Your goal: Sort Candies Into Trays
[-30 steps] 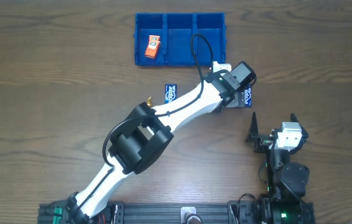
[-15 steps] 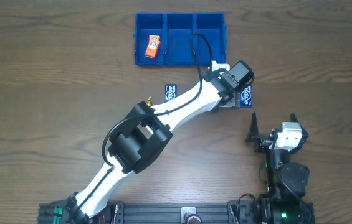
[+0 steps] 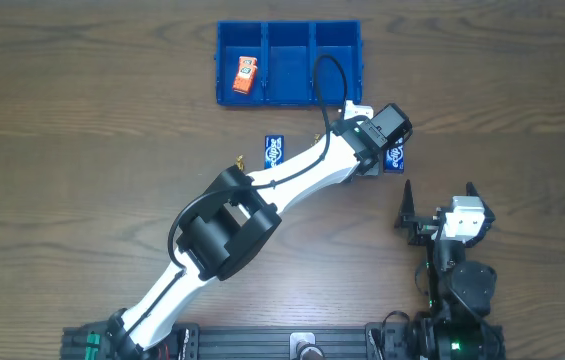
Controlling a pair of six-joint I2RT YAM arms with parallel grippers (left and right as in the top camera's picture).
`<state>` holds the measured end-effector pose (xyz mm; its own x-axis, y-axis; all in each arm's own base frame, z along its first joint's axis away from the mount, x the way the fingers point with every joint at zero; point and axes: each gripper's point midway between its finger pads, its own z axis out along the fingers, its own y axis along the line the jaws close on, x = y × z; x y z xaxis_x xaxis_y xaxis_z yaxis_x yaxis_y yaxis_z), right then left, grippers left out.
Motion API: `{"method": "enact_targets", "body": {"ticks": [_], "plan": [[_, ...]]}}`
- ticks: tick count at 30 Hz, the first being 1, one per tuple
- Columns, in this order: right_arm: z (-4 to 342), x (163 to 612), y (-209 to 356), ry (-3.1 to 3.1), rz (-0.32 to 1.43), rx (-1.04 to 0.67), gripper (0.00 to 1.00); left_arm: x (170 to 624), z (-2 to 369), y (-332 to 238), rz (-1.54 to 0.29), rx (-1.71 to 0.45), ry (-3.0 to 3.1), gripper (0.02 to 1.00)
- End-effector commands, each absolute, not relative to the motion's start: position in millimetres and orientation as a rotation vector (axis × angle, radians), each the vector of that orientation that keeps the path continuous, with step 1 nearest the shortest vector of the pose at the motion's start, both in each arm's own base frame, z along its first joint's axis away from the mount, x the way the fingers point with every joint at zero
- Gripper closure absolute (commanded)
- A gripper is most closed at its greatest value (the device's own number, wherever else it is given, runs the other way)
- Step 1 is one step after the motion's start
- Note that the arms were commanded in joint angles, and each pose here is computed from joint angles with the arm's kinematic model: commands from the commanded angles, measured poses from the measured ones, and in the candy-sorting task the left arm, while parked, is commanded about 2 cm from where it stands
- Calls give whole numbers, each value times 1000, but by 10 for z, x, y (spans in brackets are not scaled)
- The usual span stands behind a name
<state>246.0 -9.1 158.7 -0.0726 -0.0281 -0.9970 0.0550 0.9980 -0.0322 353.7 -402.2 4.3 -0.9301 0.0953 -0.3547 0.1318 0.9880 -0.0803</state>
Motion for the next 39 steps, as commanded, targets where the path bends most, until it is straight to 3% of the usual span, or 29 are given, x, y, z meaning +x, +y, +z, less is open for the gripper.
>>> {"method": "enact_targets", "body": {"ticks": [1,12,16,24,30,33,39], "plan": [[1579,2457,-101,1643,-82,12,3,3516,-117,-4015,-101,182,2787,487],[1579,2457,-101,1643,-82,12,3,3498,-105,-4058,-106,199,2777,689],[1578,2457,-101,1643,-82,12,3,3616,73,-4118,-114,224,2731,741],[1578,2457,-101,1643,-82,12,3,4476,1496,-3877,-116,167,2464,790],[1579,2457,-101,1643,-82,12,3,4964,2430,-2841,-43,48,2336,790],[1578,2457,-101,1643,-82,12,3,5108,2428,-2388,10,0,2368,812],[1579,2457,-101,1643,-82,12,3,5225,1971,-1917,12,-54,2496,838]]}}
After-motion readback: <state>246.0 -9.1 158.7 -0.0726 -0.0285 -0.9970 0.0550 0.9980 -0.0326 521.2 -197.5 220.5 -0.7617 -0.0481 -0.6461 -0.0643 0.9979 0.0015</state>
